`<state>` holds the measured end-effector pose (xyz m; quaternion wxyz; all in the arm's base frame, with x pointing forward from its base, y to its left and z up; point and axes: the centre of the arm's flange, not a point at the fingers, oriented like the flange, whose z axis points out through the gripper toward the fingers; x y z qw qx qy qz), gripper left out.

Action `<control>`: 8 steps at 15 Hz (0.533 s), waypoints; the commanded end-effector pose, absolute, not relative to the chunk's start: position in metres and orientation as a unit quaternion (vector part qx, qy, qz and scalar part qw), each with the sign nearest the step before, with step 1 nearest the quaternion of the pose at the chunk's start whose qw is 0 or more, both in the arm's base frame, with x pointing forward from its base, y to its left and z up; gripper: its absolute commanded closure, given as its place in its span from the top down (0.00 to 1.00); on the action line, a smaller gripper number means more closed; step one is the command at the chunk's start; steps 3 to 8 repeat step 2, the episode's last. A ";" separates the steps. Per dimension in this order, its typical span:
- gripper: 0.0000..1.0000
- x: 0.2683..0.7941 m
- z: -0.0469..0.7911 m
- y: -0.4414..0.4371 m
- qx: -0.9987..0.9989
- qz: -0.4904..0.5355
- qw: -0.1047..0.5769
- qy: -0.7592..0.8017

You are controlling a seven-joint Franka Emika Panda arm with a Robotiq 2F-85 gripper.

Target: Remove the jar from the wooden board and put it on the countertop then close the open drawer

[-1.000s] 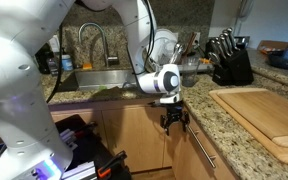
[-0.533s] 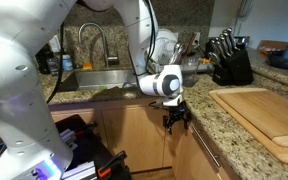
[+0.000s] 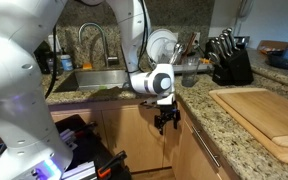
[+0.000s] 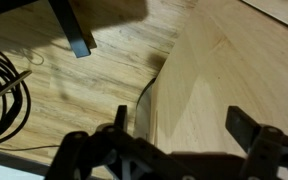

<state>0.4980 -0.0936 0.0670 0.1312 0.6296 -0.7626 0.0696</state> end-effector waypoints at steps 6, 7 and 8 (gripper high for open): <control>1.00 0.486 0.078 -0.087 0.638 0.073 0.137 -0.754; 1.00 0.486 0.078 -0.087 0.638 0.073 0.137 -0.754; 1.00 0.486 0.078 -0.087 0.638 0.073 0.137 -0.754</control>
